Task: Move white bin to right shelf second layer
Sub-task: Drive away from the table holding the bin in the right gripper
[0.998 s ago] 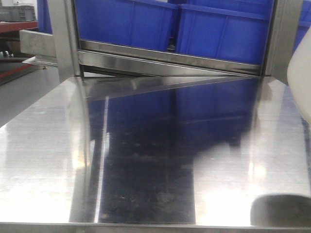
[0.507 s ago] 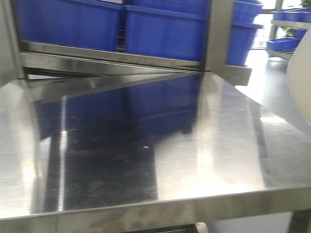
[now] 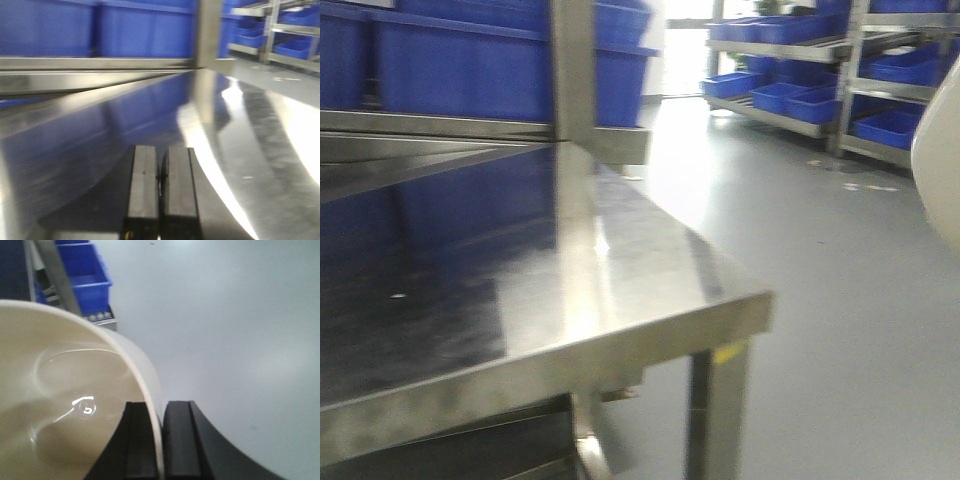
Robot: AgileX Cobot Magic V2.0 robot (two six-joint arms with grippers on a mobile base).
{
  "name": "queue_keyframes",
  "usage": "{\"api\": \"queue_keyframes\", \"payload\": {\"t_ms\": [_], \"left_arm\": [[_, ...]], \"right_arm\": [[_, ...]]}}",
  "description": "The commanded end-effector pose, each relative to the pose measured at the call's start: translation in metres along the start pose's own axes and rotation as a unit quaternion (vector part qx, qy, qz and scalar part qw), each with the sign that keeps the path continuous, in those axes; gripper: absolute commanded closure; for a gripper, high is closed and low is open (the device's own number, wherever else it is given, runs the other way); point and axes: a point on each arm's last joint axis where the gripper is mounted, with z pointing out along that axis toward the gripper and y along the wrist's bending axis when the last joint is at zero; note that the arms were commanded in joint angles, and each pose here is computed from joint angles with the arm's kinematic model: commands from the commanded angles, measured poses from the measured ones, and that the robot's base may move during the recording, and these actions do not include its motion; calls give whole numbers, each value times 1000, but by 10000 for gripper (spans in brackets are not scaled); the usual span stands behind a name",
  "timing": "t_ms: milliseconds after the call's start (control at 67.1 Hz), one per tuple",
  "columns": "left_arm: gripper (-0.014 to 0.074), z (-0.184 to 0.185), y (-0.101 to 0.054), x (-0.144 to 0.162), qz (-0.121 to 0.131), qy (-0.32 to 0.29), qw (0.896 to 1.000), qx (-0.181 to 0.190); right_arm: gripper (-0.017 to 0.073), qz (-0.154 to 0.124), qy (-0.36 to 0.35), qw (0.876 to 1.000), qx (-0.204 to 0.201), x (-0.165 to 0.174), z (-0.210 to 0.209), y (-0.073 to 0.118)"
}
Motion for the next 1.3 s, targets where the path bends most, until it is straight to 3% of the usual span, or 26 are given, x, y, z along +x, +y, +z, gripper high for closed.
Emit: {"api": "queue_keyframes", "payload": {"t_ms": [0, 1281], "left_arm": [[509, 1, 0, 4, -1, -32, 999, 2], [509, 1, 0, 4, -1, -32, 999, 2]], "right_arm": [[472, -1, -62, 998, 0, -18, -6, 0], [472, -1, -62, 998, 0, -18, -6, 0]]}}
